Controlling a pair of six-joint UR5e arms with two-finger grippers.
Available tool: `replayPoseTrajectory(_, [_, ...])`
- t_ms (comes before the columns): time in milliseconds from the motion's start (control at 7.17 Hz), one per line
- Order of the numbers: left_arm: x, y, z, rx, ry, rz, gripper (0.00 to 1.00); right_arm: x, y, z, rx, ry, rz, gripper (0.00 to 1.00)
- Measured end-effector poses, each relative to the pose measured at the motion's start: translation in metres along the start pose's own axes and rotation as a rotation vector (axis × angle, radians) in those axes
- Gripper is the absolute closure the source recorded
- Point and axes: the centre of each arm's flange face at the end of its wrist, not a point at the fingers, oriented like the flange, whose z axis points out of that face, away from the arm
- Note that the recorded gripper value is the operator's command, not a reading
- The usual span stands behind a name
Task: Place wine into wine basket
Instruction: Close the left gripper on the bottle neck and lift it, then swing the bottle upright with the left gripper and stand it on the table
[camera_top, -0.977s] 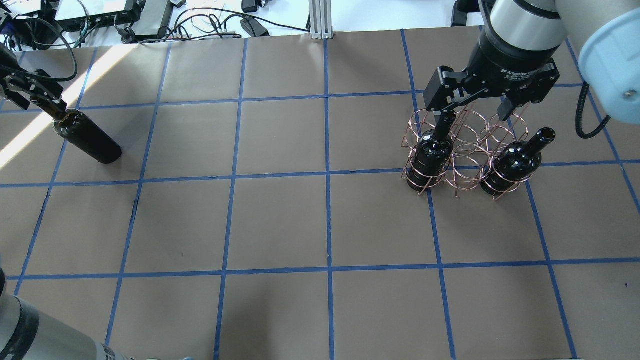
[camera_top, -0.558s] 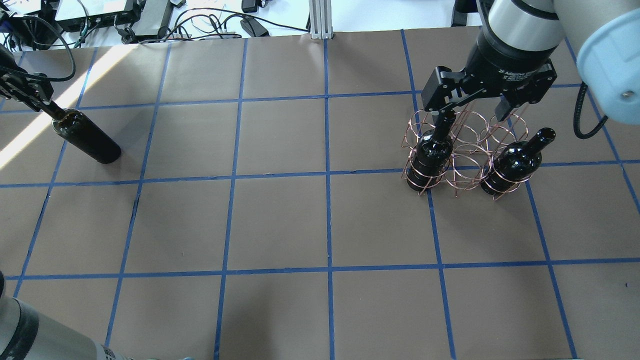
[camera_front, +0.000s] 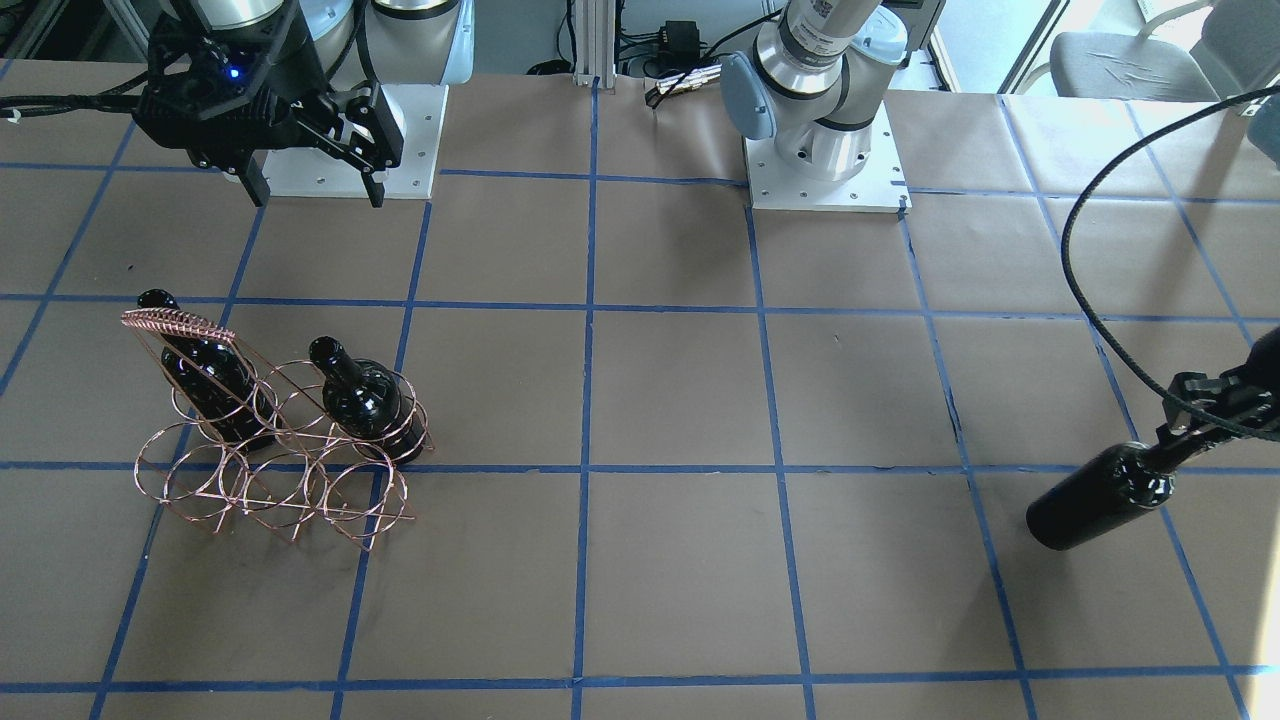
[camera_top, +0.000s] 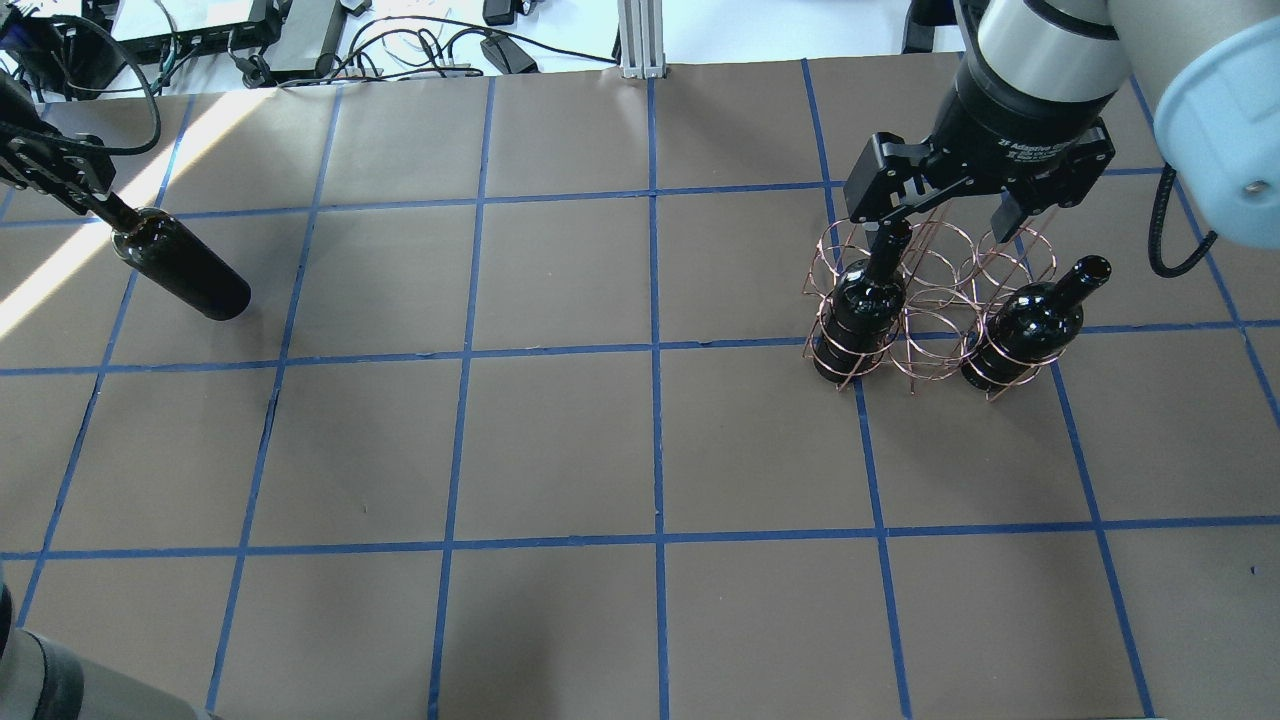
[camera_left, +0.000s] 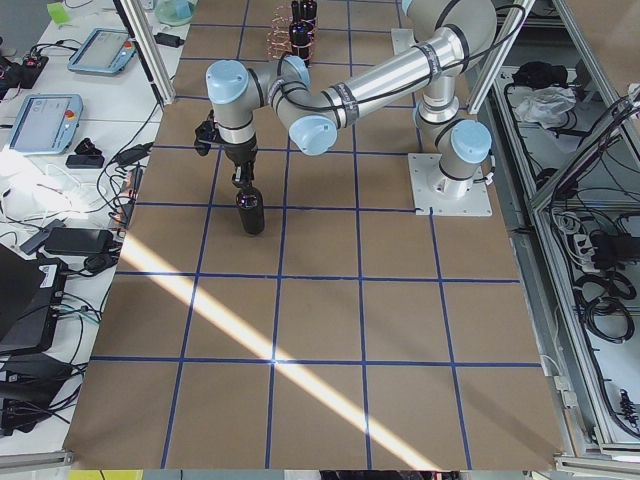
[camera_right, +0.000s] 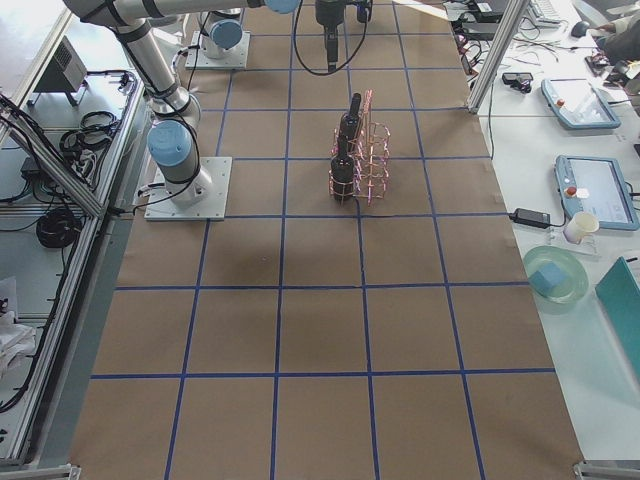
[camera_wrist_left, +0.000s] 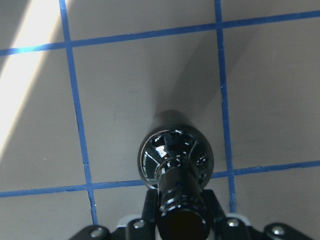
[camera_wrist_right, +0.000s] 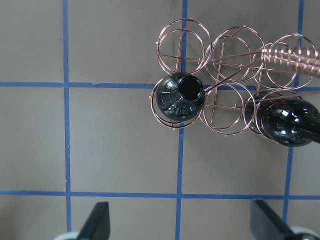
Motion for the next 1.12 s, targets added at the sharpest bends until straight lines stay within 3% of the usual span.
replayPoseTrajectory(419, [0.113,0.050,-0.016,-0.013,0.013,-0.059,1.00,0.000,0.001,0.000,-0.003,-0.001,0.004,0.00])
replayPoseTrajectory(837, [0.258,0.105,-0.013,-0.033,0.030,-0.232,1.00,0.002,0.000,-0.001,0.001,0.007,0.003,0.00])
replayPoseTrajectory(1116, [0.354,0.139,-0.018,-0.031,0.027,-0.273,1.00,0.003,0.000,-0.001,0.003,0.010,0.006,0.00])
